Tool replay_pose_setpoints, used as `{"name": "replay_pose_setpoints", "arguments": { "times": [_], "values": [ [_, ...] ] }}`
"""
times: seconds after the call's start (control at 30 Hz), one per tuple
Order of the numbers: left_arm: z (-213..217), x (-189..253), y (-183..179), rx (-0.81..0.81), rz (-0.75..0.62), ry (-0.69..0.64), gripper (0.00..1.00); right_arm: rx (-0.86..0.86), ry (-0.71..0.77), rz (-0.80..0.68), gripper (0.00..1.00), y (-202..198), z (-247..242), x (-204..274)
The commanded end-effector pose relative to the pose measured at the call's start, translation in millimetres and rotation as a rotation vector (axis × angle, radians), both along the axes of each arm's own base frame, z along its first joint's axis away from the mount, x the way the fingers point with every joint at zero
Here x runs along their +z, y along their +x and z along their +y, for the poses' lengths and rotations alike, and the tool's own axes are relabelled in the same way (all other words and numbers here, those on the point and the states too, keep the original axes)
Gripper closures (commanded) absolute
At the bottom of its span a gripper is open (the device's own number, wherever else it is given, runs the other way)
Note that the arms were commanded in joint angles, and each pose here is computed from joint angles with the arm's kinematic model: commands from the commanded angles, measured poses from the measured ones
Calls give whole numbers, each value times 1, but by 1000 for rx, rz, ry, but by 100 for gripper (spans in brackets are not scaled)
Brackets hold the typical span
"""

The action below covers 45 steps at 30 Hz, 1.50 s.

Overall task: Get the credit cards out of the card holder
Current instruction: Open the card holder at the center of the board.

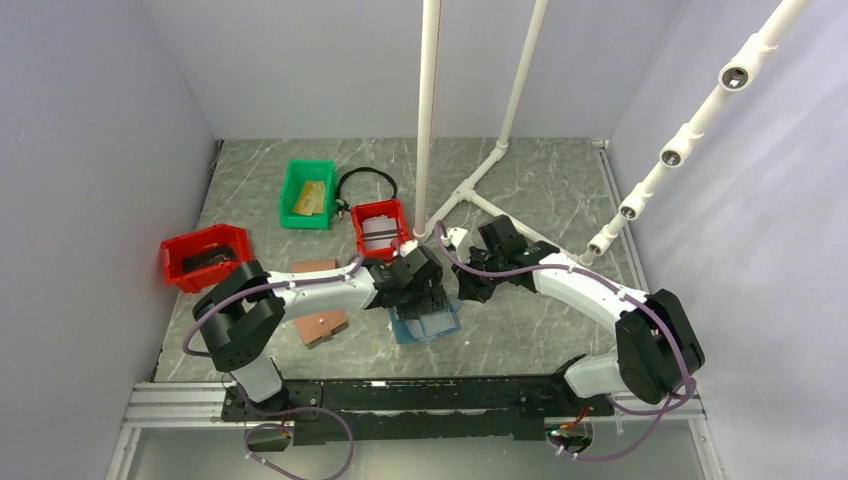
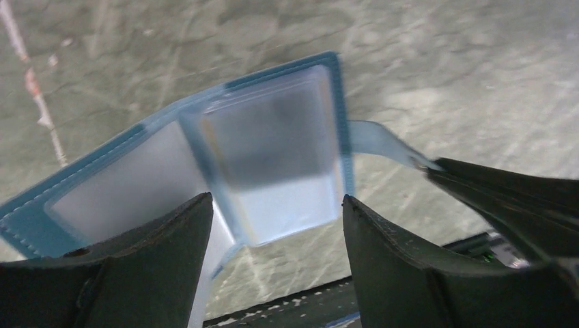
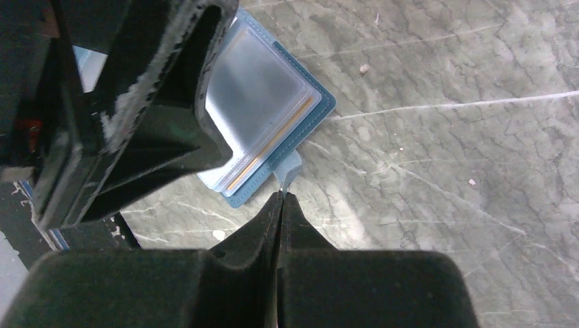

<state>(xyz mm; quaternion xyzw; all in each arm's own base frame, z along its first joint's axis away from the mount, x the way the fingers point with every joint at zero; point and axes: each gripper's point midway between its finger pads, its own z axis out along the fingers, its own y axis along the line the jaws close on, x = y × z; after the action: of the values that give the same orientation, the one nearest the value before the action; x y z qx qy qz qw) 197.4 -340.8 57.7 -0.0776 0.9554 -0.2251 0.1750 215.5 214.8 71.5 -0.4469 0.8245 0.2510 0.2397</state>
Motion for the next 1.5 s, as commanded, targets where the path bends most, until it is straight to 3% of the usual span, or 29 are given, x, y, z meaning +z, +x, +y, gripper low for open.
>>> {"name": "replay_pose_setpoints", "arguments": {
  "times": [0.0, 0.7, 0.97, 1.07, 1.17, 1.27, 1.37, 1.47],
  "values": [
    [14, -13, -4, 72, 39, 113, 26, -2, 46, -53, 100, 13, 10, 19],
    [11, -32, -10, 114, 130, 256, 19, 1, 45, -44, 100, 12, 10, 17],
    [5, 16, -2, -13, -123, 47, 22, 6, 48, -43, 100, 11, 11, 18],
    [18, 30, -3, -26, -189, 33, 22, 9, 51, -43, 100, 11, 11, 18],
    [28, 42, -2, -19, -237, 15, 23, 11, 54, -41, 100, 10, 12, 19],
    [19, 53, -3, -39, -283, -90, 22, 11, 53, -39, 100, 10, 12, 18],
    [7, 58, -2, -53, -309, -181, 14, 11, 54, -38, 100, 10, 12, 18],
    [5, 50, 1, -47, -279, -141, 12, 9, 53, -36, 100, 10, 12, 18]
  ]
}}
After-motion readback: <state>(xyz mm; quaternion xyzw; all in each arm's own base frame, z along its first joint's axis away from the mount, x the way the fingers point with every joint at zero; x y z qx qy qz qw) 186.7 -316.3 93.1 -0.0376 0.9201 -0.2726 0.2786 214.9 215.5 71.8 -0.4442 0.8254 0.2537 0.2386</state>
